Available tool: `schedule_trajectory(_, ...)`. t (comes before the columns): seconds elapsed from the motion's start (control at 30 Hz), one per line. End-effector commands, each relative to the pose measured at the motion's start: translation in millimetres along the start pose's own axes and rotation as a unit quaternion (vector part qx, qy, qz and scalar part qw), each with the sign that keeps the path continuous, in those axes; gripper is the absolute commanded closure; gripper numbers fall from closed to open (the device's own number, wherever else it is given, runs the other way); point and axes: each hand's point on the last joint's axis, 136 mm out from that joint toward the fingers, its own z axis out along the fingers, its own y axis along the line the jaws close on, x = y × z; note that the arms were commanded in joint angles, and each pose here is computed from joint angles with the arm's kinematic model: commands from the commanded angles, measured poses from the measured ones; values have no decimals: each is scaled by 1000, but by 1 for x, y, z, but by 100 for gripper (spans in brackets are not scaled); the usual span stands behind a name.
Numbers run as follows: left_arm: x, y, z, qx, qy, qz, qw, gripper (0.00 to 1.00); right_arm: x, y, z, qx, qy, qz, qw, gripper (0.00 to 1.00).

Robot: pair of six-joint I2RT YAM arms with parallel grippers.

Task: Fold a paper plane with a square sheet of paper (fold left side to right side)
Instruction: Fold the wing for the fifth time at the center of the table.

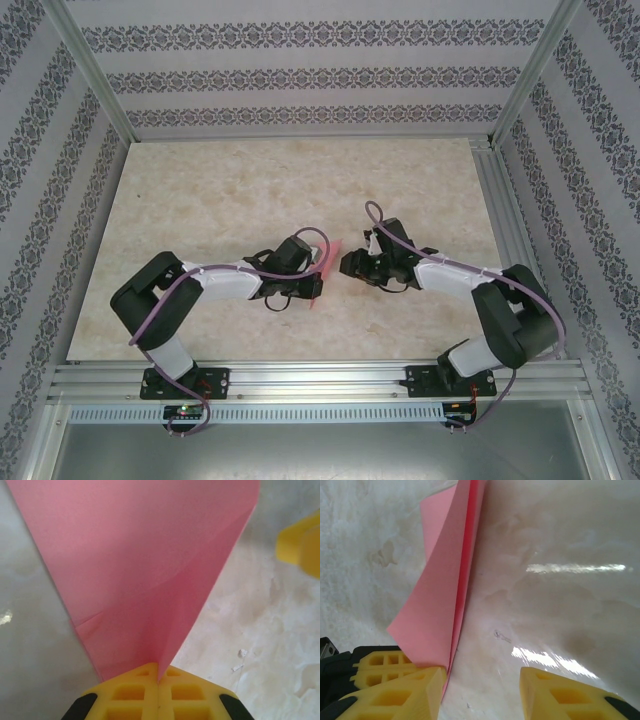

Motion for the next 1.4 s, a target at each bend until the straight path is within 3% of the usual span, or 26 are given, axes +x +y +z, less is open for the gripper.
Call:
schedule_trajectory(0.0,-18,-15,-12,59,-35,-26,997,96,-13,20,12,-26,-16,-10,999,56)
schedule_trajectory(0.43,-20,-12,-9,97,-38,-62,993,99,-10,34,40,-28,3,-18,999,55)
schedule_trajectory(1.37,-9,1,13,118,-22,-114,986,100,-14,29,54,-8,19,-13,1000,68)
